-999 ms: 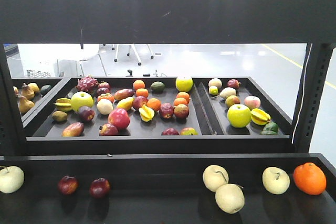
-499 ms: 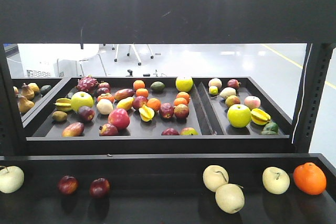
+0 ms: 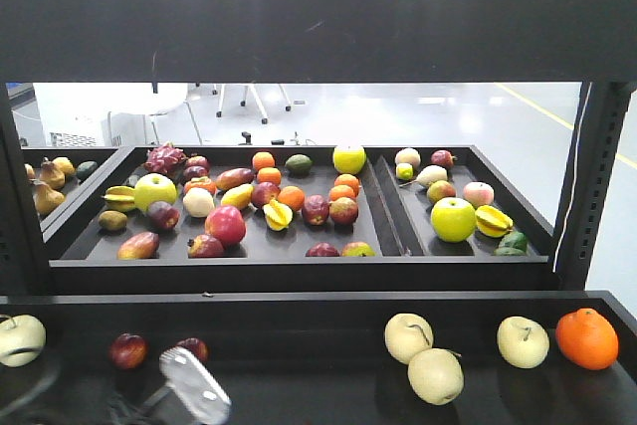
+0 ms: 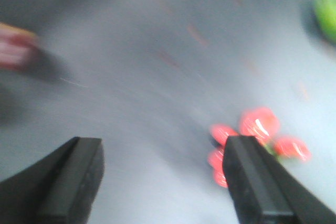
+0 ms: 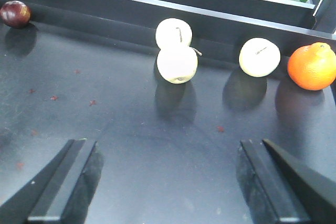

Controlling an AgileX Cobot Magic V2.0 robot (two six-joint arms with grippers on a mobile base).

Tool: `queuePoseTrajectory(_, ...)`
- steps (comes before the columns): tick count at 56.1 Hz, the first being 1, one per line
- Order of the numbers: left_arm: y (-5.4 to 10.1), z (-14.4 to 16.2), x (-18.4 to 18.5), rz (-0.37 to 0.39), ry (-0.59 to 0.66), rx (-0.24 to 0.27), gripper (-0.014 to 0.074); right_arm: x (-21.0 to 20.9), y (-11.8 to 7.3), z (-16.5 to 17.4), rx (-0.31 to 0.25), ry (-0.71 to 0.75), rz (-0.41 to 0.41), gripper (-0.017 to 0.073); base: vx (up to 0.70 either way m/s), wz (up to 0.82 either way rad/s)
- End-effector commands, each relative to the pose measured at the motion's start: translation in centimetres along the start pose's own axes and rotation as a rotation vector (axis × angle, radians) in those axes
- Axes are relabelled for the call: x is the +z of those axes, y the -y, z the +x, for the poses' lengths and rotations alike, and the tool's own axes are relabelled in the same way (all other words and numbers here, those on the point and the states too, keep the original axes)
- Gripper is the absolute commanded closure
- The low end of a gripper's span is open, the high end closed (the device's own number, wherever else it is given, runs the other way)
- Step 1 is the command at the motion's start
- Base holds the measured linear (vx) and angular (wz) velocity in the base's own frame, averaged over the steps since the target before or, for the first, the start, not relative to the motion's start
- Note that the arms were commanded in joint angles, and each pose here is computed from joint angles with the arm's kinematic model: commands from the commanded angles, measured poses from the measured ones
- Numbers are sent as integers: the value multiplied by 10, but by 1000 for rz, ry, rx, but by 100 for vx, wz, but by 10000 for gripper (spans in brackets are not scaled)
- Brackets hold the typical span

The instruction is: Pick snacks and fruit into basket

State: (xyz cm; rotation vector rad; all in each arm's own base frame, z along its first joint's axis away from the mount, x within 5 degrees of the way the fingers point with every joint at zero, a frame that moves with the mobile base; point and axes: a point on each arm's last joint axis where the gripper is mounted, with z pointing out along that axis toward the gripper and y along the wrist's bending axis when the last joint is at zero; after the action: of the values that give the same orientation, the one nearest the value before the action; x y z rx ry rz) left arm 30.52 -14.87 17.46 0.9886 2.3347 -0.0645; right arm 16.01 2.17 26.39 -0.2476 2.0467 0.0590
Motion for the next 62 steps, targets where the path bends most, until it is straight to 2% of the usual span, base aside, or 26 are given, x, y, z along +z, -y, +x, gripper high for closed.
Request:
queuePoseTrajectory(1, -3, -21, 6, 23, -20, 7, 34, -3, 4, -16, -16, 94, 36, -33, 0, 0)
queuePoseTrajectory(9, -3, -31, 31, 109, -138, -24, 34, -3, 4, -16, -17, 94, 36, -33, 0, 0)
queuePoseTrajectory(15, 3, -37, 46, 210, -184, 32, 34, -3, 4, -16, -17, 92, 35, -33, 0, 0)
queuePoseTrajectory(20, 9, -41, 58, 297, -171, 54, 34, -3, 4, -16, -17, 92, 35, -33, 0, 0)
queuePoseTrajectory(22, 10, -40, 63, 309, -169, 68, 34, -3, 4, -16, -17, 92, 35, -33, 0, 0)
queuePoseTrajectory(28, 12, -34, 74, 321, -192, 85, 34, -3, 4, -16, -17, 92, 35, -33, 0, 0)
queuePoseTrajectory(52, 22, -7, 114, 361, -298, 68, 44, -3, 4, -16, -16, 92, 35, -33, 0, 0)
queuePoseTrajectory(58, 23, -6, 112, 380, -316, 68, 111, -3, 4, -16, -16, 92, 35, -33, 0, 0)
queuePoseTrajectory(62, 24, -5, 110, 394, -331, 69, 206, -3, 4, -16, -16, 92, 35, -33, 0, 0)
